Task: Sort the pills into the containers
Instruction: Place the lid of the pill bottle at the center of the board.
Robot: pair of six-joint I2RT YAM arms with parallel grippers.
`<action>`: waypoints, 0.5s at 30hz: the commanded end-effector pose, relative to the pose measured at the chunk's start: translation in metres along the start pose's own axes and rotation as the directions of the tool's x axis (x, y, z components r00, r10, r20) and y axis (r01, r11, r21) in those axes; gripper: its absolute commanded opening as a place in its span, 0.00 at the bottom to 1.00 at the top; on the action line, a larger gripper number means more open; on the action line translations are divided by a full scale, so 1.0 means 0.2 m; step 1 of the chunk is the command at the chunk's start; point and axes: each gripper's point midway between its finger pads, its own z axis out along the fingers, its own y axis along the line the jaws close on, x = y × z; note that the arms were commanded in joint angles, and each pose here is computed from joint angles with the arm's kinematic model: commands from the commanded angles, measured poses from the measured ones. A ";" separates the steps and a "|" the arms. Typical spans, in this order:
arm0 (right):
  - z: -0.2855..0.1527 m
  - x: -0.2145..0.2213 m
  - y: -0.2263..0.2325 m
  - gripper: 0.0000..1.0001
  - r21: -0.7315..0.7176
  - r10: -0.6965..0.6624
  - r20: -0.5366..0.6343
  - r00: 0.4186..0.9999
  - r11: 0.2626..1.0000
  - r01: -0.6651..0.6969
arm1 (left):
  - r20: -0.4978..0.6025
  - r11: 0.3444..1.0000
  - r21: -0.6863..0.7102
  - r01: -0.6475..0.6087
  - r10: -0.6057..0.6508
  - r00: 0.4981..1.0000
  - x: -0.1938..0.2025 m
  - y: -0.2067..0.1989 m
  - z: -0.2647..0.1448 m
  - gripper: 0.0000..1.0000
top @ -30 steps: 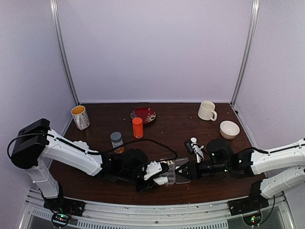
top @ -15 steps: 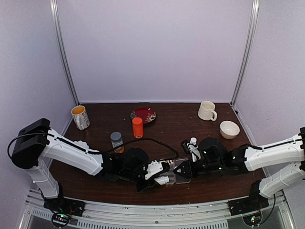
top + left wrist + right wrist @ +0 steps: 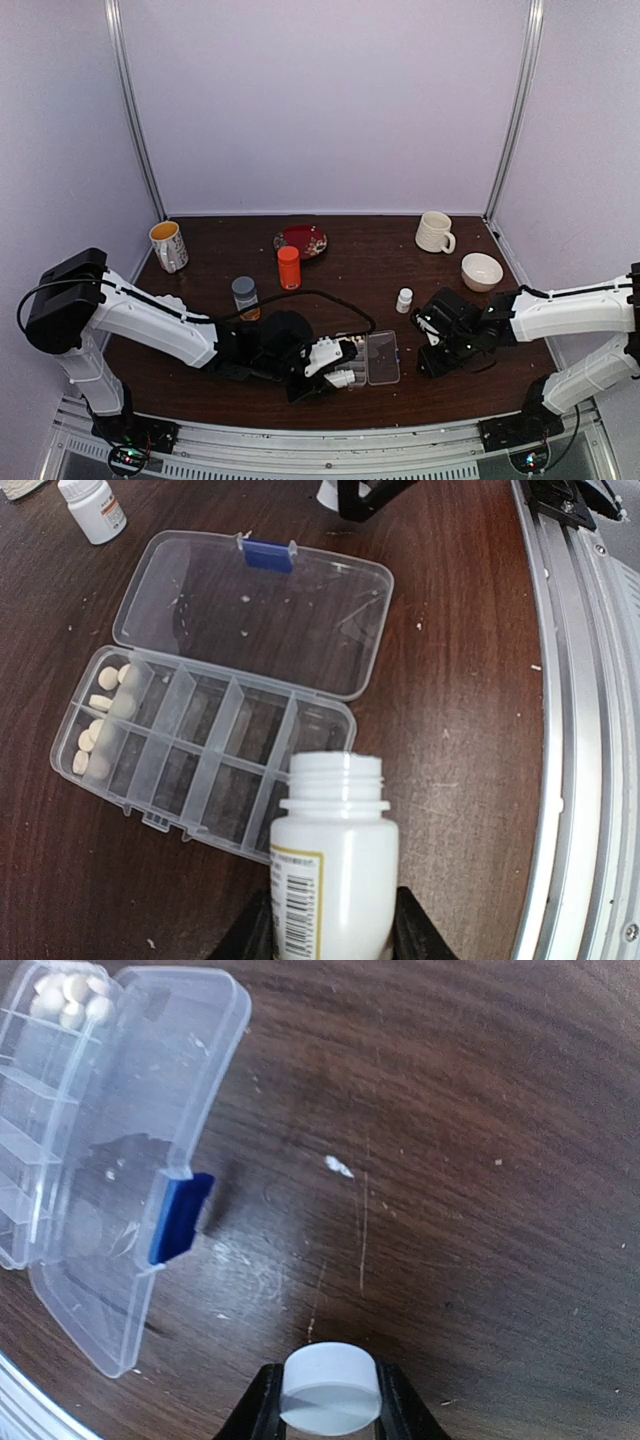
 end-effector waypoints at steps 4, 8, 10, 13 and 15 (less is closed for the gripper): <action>-0.01 -0.02 -0.03 0.57 0.051 -0.053 -0.029 0.998 0.997 0.054 | 0.028 1.000 0.005 0.000 0.000 1.000 -0.08 -0.01 0.02 0.11; -0.10 -0.10 0.05 0.58 -0.023 -0.042 0.058 0.997 0.999 0.044 | 0.011 1.000 0.003 0.004 -0.004 1.000 -0.08 0.00 0.03 0.11; -0.17 -0.16 0.12 0.50 -0.104 -0.019 0.128 0.992 0.994 0.032 | 0.008 1.000 0.000 0.006 -0.006 1.000 -0.08 0.00 0.03 0.11; -0.25 -0.22 0.24 0.31 -0.234 0.031 0.206 0.978 0.972 0.018 | 0.005 1.000 -0.003 0.012 -0.012 1.000 -0.08 0.00 0.03 0.11; -0.30 -0.23 0.32 0.10 -0.336 0.061 0.233 0.970 0.942 0.022 | 0.003 1.000 -0.008 0.017 -0.017 1.000 -0.07 0.01 0.04 0.10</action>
